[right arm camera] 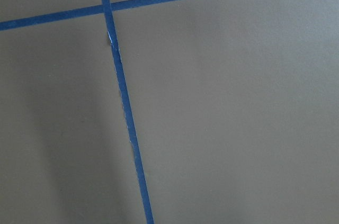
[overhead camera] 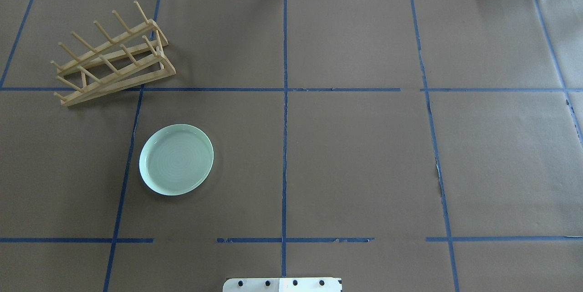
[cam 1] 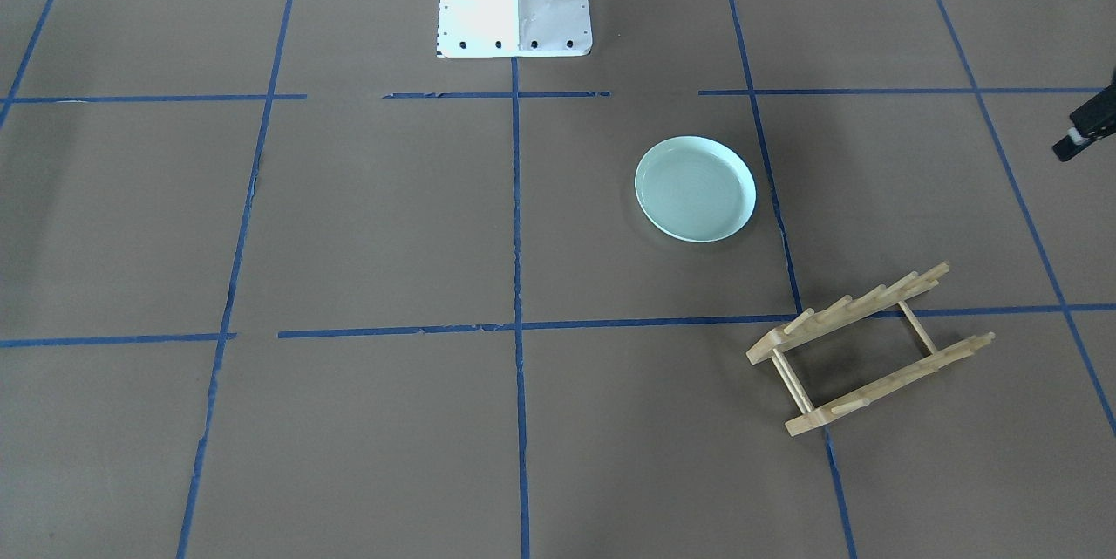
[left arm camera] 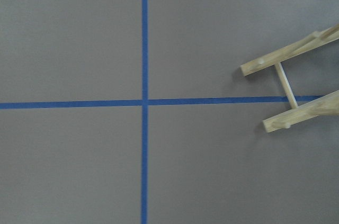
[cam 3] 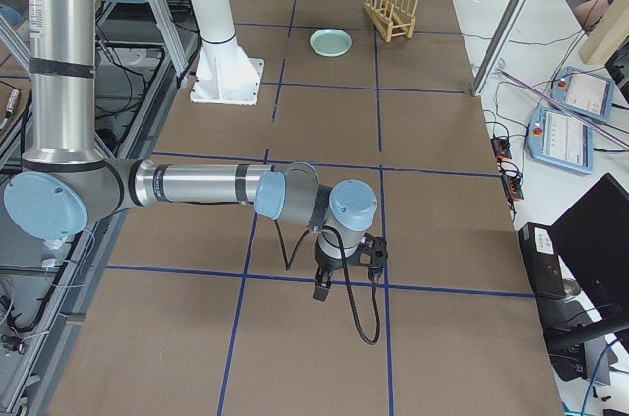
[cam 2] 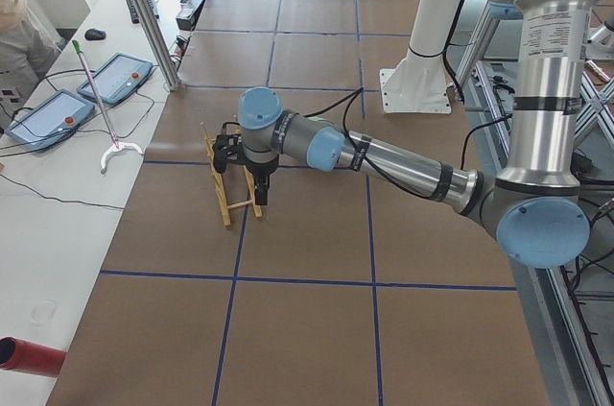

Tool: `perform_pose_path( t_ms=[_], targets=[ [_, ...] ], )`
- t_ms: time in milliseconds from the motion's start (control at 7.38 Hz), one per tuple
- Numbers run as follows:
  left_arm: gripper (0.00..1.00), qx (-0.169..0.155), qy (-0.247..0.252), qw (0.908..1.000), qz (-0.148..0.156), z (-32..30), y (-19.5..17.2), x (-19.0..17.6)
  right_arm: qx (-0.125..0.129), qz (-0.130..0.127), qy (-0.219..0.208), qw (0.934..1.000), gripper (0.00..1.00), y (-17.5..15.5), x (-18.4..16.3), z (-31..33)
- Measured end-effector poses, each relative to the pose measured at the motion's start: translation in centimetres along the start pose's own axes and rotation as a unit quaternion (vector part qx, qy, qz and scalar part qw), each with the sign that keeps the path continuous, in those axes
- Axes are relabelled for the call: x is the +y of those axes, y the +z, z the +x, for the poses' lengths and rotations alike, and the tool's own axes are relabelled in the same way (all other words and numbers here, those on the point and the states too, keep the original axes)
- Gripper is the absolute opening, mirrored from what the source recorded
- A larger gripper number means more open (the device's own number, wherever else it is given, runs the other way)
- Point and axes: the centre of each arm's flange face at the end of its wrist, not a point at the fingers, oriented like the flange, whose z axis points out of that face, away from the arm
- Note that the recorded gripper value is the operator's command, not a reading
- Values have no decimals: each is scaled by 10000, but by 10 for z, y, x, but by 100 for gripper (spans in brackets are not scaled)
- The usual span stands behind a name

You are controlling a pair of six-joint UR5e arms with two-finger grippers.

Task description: Place plate on rack

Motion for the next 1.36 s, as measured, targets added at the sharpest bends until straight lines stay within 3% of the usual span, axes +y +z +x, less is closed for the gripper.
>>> perform_pose_path(
  t_ms=[271, 542, 814, 1085, 1356],
  targets=[
    [100, 276, -825, 9959, -240, 102, 33, 0, 0, 0, 0, 10000, 100, 0, 0, 0],
    [100, 192, -1487, 9874, -497, 200, 86, 25, 0, -1, 1, 10000, 100, 0, 0, 0],
    [100, -121, -2102, 9744, -787, 288, 162, 60, -5, 1, -1, 10000, 100, 0, 0, 0],
    [100, -523, -2329, 9656, -1029, 337, 227, 77, -11, 5, -4, 10000, 100, 0, 1, 0],
    [96, -1028, -2273, 9651, -797, 370, 275, 94, -23, 23, -15, 10000, 100, -2, 2, -2]
  ],
)
